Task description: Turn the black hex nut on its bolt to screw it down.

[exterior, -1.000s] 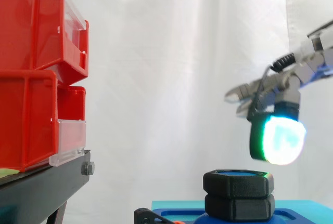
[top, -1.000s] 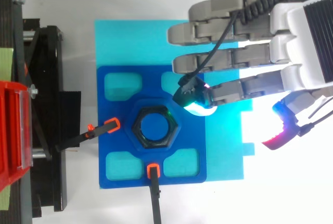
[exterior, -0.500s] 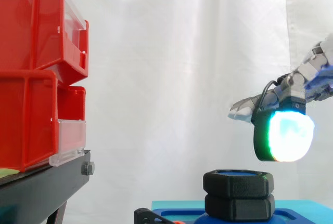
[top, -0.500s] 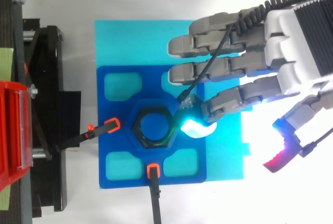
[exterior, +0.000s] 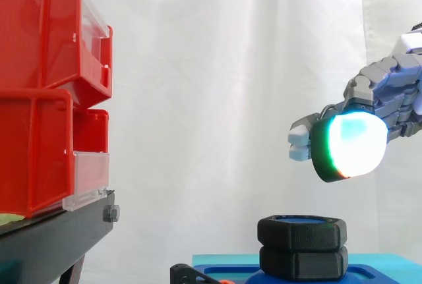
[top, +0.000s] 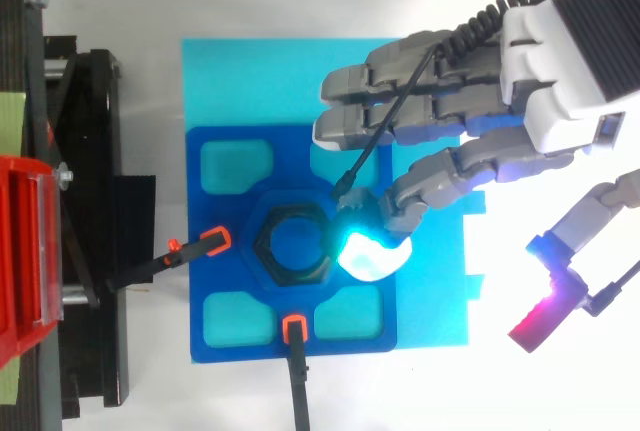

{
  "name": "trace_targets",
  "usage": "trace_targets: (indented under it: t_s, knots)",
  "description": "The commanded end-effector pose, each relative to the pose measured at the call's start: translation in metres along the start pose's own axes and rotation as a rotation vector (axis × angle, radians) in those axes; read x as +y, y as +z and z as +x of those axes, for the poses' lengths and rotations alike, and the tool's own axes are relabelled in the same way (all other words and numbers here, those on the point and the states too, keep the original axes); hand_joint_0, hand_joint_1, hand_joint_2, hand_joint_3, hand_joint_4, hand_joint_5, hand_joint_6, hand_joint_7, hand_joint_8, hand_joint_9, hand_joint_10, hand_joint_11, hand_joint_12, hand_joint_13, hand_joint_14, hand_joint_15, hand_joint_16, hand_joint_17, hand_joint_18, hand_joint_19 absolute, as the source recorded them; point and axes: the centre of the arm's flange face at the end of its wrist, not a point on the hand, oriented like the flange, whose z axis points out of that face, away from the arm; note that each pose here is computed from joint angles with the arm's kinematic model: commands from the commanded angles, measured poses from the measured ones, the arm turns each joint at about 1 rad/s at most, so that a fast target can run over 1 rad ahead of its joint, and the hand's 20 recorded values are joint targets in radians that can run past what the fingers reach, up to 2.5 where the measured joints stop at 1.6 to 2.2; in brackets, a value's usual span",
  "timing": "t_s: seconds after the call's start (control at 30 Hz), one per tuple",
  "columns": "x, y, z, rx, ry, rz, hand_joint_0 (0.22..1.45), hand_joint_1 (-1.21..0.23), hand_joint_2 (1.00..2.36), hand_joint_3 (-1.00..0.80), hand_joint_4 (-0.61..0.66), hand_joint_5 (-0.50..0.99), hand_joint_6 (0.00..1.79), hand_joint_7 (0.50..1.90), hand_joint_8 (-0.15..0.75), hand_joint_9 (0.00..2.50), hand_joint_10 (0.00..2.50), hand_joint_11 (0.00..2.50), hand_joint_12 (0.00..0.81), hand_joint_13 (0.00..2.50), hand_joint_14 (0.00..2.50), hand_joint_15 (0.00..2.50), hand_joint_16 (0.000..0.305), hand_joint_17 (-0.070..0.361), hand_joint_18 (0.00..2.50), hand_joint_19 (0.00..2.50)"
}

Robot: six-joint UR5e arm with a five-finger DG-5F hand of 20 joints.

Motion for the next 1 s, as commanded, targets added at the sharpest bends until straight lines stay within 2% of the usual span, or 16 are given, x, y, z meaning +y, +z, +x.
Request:
trace_targets:
  t_s: [0.0,0.3,0.97]
  knots:
    - [-0.0003,0.0001,0.0003,0.0,0.002,0.0,0.5,-0.49,1.0,-0.5,-0.05,-0.3,0.5,0.59,0.144,0.1,0.0,0.0,0.318,0.0,0.0,0.0,0.05,0.112,0.0,0.18]
    - [0.0001,0.0003,-0.0003,-0.002,0.0,-0.001,0.5,-0.48,1.0,-0.5,-0.02,-0.3,0.5,0.61,0.111,0.1,0.0,0.0,0.315,0.0,0.0,0.0,0.049,0.109,0.0,0.18]
    - [-0.0002,0.0004,0.0001,-0.003,0.0,-0.002,0.49,-0.49,1.0,-0.5,0.02,-0.3,0.5,0.62,0.115,0.16,0.0,0.0,0.319,0.0,0.0,0.0,0.048,0.108,0.0,0.19]
